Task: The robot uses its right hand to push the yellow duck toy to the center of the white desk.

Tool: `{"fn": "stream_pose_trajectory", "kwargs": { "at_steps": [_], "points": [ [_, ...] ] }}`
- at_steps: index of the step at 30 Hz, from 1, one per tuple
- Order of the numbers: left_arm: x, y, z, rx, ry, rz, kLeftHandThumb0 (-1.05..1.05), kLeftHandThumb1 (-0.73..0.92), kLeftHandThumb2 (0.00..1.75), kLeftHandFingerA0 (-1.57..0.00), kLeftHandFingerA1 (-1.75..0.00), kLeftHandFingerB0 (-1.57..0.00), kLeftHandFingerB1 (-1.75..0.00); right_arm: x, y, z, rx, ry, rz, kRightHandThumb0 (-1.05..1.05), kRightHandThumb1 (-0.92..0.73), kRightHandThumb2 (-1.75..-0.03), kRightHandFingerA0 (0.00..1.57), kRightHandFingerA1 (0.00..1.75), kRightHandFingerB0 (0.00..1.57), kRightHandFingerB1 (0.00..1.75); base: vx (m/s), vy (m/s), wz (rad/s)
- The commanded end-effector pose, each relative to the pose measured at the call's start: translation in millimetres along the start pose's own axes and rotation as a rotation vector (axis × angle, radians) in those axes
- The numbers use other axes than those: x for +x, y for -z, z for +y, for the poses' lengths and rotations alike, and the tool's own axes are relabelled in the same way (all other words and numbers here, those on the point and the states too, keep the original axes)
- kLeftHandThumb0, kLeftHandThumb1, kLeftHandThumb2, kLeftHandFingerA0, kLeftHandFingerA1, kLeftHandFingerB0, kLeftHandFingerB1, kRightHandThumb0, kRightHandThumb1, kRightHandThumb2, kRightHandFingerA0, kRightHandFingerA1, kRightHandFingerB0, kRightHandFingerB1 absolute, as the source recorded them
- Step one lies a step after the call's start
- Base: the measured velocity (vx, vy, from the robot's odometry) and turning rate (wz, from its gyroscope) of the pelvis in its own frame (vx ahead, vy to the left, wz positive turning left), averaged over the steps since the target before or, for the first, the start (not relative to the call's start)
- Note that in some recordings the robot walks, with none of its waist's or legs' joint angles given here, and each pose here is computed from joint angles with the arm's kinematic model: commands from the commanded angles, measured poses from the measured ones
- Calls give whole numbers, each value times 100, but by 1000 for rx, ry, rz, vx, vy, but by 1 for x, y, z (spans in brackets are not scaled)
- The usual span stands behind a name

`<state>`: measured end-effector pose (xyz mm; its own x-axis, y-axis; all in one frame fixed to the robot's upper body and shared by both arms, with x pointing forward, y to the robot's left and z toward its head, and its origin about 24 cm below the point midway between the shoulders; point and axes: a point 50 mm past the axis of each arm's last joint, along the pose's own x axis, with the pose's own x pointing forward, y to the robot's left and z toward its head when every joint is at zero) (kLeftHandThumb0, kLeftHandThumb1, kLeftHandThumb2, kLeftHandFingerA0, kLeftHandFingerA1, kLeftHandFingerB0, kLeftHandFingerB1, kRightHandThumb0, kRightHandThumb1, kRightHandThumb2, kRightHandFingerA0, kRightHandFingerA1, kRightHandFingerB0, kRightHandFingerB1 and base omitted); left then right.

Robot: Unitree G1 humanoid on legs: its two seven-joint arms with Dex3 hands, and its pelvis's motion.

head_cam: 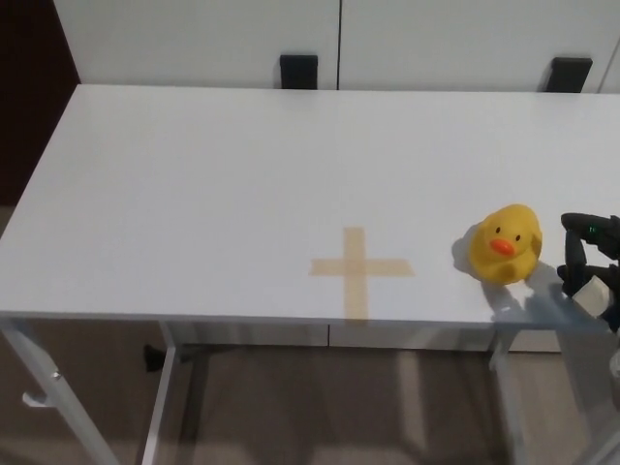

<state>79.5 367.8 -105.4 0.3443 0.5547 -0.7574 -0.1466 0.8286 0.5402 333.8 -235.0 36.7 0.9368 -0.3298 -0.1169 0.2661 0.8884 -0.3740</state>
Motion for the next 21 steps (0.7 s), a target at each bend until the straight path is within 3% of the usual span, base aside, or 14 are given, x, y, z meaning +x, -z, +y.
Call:
{"fn": "stream_pose_trajectory", "kwargs": {
  "at_steps": [1,2,8,9,10,11,13,14,15,16,21],
  "points": [
    [0,-5,3,25,-7,-40,-17,63,78,-82,-83,-81,-93,4,-8,8,-40,-106,-4,-79,-92,-73,45,52,33,41,0,0,0],
    [0,-6,3,26,-7,-40,-21,68,72,-82,-81,-81,-90,5,-8,10,-46,-122,-1,-78,-92,-72,43,51,34,40,0,0,0],
    [1,-8,0,48,8,-48,-21,64,76,-83,-85,-80,-90,6,-9,22,-71,-213,23,-82,-92,-73,39,49,32,38,0,0,0],
    [1,-8,0,59,11,-51,-19,65,78,-81,-82,-78,-88,6,-10,25,-70,-221,26,-87,-79,-86,36,53,29,43,0,0,0],
    [1,-8,0,72,14,-53,-19,65,78,-81,-82,-78,-88,7,-11,27,-69,-230,29,-87,-79,-86,36,53,29,43,0,0,0],
    [1,-9,-1,72,13,-53,-18,62,79,-79,-80,-78,-88,7,-13,29,-80,-242,25,-82,-92,-75,37,51,33,40,0,0,0],
    [1,-10,-1,69,10,-53,-18,62,79,-79,-80,-78,-88,7,-15,31,-95,-256,18,-82,-92,-75,37,51,33,40,0,0,0],
    [1,-11,-2,68,13,-53,-17,65,77,-83,-83,-82,-90,8,-20,37,-97,-273,12,-92,-80,-89,36,56,30,46,0,0,0],
    [1,-11,-2,68,14,-53,-17,65,77,-83,-83,-82,-90,8,-21,39,-96,-277,11,-92,-80,-89,36,56,30,46,0,0,0],
    [1,-11,-3,66,15,-53,-18,64,75,-84,-83,-83,-91,8,-23,43,-98,-288,8,-86,-92,-75,38,53,35,42,0,0,0],
    [1,-11,-2,70,17,-55,-18,62,78,-86,-85,-84,-92,7,-26,50,-107,-309,9,-85,-92,-75,40,53,34,40,0,0,0]
  ]
}}
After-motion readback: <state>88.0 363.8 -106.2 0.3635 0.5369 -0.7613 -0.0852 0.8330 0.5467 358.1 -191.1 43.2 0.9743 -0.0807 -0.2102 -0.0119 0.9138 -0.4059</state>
